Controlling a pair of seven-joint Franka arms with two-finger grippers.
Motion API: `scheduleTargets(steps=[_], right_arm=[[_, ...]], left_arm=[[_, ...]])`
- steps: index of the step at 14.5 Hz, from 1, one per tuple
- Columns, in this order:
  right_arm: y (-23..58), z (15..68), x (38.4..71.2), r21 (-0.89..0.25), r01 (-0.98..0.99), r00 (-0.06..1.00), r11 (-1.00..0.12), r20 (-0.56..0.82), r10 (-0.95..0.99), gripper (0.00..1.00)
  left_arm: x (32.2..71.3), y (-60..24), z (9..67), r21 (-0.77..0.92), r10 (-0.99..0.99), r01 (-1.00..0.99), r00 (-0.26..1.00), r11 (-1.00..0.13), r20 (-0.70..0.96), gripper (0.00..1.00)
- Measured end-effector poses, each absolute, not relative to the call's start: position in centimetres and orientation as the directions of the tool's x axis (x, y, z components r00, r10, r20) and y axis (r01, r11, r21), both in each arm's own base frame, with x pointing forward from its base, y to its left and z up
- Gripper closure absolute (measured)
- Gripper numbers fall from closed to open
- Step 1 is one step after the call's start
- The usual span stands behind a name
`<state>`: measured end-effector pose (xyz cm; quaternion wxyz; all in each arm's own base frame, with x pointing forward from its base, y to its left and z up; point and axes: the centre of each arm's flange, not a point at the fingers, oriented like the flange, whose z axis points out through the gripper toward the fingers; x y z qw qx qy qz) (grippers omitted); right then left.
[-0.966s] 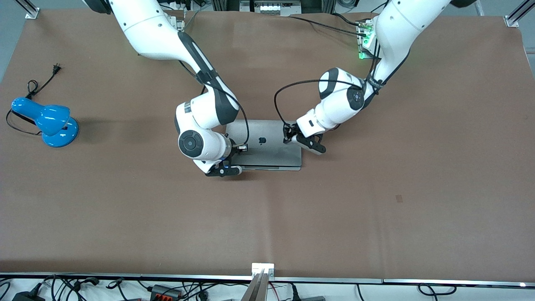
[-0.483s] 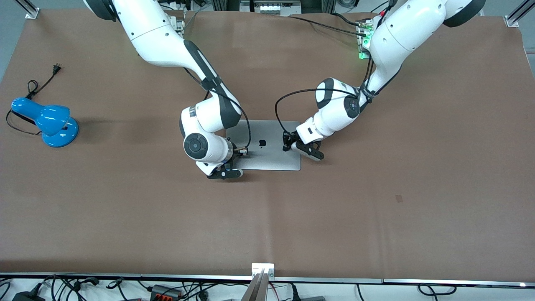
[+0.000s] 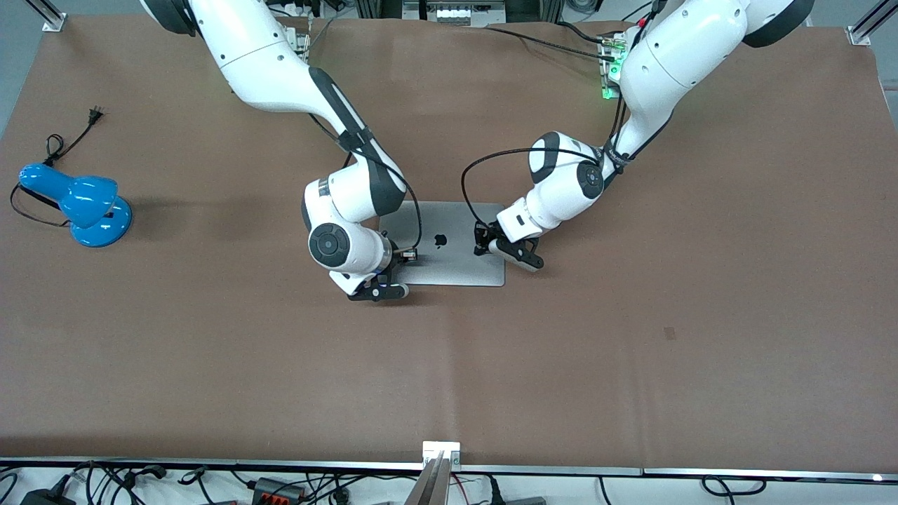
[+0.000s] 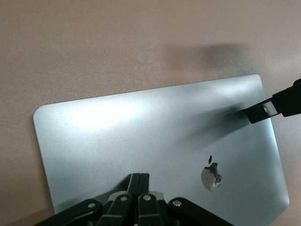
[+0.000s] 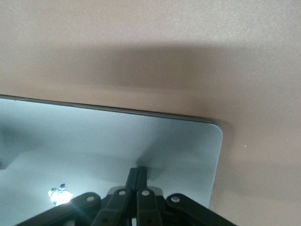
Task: Close laptop with both arms from behind
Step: 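Press the closed lid flat with both grippers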
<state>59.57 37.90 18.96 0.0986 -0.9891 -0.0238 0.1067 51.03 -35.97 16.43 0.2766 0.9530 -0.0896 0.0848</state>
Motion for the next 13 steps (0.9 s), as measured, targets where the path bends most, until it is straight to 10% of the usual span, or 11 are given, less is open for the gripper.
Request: scheduleTargets(steps=[13], right_arm=[[34.0, 28.1, 62.9, -0.155, 0.031, 0.987, -0.987, -0.148, 0.055, 0.99]], left_arm=[[51.6, -34.1, 27.1, 0.528, -0.32, -0.305, 0.945, -0.793, 0.066, 0.99]])
